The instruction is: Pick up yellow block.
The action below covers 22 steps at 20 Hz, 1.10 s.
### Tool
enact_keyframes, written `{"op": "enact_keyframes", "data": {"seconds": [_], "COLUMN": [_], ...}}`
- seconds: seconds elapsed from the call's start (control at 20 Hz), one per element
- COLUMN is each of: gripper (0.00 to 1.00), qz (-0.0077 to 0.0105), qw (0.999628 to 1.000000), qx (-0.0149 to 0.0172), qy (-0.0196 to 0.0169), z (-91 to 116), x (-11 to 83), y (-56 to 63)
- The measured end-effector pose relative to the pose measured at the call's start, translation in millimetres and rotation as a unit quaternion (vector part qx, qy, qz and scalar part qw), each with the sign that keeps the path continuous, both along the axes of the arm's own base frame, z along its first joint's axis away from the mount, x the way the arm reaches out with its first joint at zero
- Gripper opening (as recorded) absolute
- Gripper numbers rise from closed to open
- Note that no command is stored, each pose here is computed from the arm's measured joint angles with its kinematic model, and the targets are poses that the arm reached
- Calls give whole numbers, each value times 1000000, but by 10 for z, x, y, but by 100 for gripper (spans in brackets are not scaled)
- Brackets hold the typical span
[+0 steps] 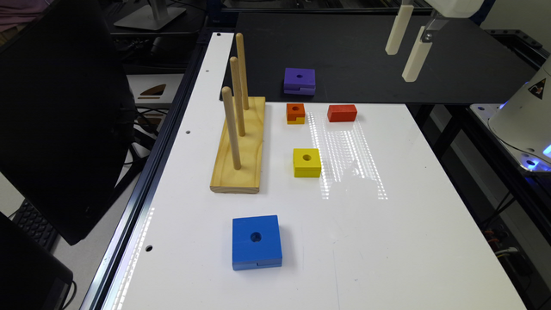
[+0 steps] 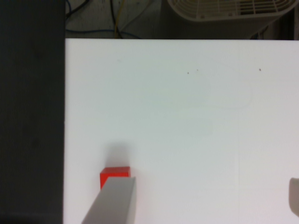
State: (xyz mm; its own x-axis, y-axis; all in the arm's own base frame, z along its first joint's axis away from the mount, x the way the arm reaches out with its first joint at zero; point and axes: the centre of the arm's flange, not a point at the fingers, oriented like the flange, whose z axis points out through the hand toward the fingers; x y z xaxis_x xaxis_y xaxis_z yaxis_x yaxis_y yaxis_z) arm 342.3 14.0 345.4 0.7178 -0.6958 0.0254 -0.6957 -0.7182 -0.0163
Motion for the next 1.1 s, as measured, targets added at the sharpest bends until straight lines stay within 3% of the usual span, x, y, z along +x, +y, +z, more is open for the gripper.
{"op": "enact_keyframes", "data": {"seconds": [0.15, 0.45, 0.6, 0.75, 1.1], "gripper": [100, 100, 100, 100, 100], "qz": [1419, 2518, 3666, 4845, 4047], "qw": [999995, 999985, 999942, 999912, 999970], "qx": [892, 1675, 2292, 2558, 607], "qy": [-2521, -4470, -9862, -12117, -6515], "z": [26, -14, -39, -39, -64], "x": [35, 126, 203, 334, 674], "y": [51, 86, 112, 161, 370]}}
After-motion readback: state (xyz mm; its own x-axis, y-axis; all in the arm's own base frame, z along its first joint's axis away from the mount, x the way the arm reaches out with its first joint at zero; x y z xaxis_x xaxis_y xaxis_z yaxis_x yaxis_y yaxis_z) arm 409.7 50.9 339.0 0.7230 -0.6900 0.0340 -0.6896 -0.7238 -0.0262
